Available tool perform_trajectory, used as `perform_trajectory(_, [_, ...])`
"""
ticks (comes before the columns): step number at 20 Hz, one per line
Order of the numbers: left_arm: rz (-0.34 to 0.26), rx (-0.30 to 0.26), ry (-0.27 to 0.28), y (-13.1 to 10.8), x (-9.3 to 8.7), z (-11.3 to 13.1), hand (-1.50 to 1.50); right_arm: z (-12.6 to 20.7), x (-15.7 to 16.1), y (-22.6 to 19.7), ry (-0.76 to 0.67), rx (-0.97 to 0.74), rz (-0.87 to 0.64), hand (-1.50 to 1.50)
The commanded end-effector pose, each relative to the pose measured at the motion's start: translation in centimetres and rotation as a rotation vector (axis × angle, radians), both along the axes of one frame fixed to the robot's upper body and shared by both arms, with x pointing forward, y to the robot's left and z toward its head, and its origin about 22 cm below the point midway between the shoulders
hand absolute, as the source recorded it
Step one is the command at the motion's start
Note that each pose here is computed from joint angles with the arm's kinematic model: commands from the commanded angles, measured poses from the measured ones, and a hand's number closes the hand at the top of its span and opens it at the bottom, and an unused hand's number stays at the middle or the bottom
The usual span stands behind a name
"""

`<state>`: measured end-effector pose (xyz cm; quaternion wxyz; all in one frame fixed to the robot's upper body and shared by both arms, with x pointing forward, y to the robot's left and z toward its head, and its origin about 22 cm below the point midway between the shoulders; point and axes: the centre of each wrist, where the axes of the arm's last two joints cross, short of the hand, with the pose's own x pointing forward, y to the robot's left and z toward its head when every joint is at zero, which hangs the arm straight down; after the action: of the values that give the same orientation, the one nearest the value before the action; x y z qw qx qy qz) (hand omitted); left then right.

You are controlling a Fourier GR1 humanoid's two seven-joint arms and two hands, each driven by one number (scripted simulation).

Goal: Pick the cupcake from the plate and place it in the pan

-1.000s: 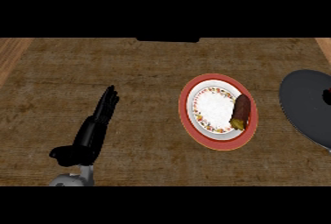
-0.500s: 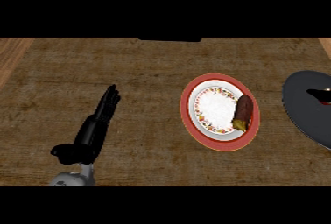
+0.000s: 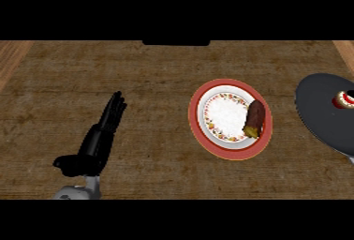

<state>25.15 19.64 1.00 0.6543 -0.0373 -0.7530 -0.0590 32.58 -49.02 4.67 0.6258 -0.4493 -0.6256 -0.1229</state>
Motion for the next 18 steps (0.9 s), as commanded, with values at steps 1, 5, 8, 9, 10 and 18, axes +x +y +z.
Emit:
perform_trajectory(1, [0.033,0.022,-0.017,1.8,0.4,-0.7,0.00,-0.1,-2.3,-2.3,-0.098,0.108,0.051,-1.50])
perform_trajectory(5, [0.045,0.006,0.017,1.8,-0.3,-1.0,0.00,-1.8,-7.3,-5.3,-0.130,0.188,0.169,-1.50])
perform_trajectory(8, [0.051,0.024,0.005,1.6,-0.3,-0.1,0.00,-2.8,-8.3,-5.1,-0.124,0.186,0.256,-1.50])
perform_trajectory(9, [0.023,0.026,0.012,2.6,0.2,-0.8,0.00,-3.5,-8.2,-4.5,-0.134,0.197,0.255,-1.50])
perform_trajectory(10, [0.015,0.007,0.007,-0.6,-0.1,0.1,0.00,-4.9,-8.3,-3.5,-0.131,0.193,0.271,-1.50])
perform_trajectory(18, [0.040,0.006,0.011,1.1,-1.0,-1.4,0.00,-4.6,-13.3,-3.7,-0.123,0.129,0.315,-1.50])
